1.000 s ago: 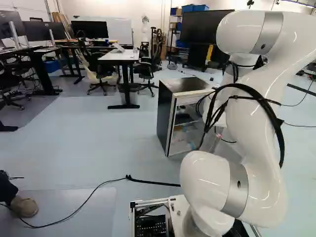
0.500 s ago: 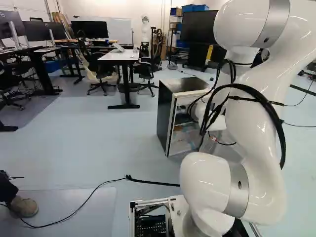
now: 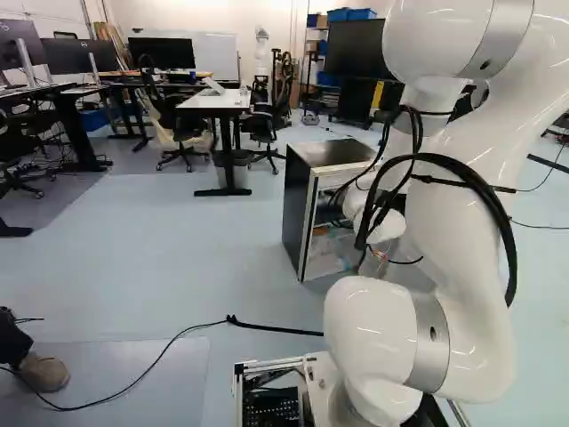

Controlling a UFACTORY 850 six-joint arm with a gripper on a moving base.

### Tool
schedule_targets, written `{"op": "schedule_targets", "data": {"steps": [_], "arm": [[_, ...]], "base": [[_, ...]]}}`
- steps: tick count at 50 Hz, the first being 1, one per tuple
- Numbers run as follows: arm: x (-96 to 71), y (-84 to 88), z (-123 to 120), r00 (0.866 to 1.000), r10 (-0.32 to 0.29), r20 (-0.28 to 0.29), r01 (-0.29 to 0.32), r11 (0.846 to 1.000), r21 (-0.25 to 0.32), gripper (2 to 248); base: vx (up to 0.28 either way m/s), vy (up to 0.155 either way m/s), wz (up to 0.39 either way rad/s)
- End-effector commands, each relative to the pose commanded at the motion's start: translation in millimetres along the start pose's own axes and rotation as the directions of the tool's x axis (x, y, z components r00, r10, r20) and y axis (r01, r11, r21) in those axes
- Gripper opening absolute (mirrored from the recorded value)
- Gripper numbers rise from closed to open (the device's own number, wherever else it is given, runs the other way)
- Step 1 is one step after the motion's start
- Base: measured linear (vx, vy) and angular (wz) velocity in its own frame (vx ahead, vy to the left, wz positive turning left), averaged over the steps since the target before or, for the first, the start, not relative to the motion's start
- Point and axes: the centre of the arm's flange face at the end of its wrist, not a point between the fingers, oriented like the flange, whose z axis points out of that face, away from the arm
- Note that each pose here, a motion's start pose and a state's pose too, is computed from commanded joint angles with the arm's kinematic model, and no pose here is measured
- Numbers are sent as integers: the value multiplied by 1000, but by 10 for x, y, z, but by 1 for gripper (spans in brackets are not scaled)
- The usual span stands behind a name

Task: Open the fridge door

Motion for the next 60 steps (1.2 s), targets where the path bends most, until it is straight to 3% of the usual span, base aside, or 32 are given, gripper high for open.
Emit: {"op": "schedule_targets", "data": {"steps": [18,37,49,60], "arm": [[35,-63,-92,1000,-9,5,8,999,52,247],[104,-194,-311,999,-32,13,30,985,168,247],[156,-299,-525,998,-59,16,52,960,274,247],[200,-393,-770,996,-93,14,81,919,386,247]], "base": [[0,0,0],[0,0,0],[0,0,0],[0,0,0]]}}
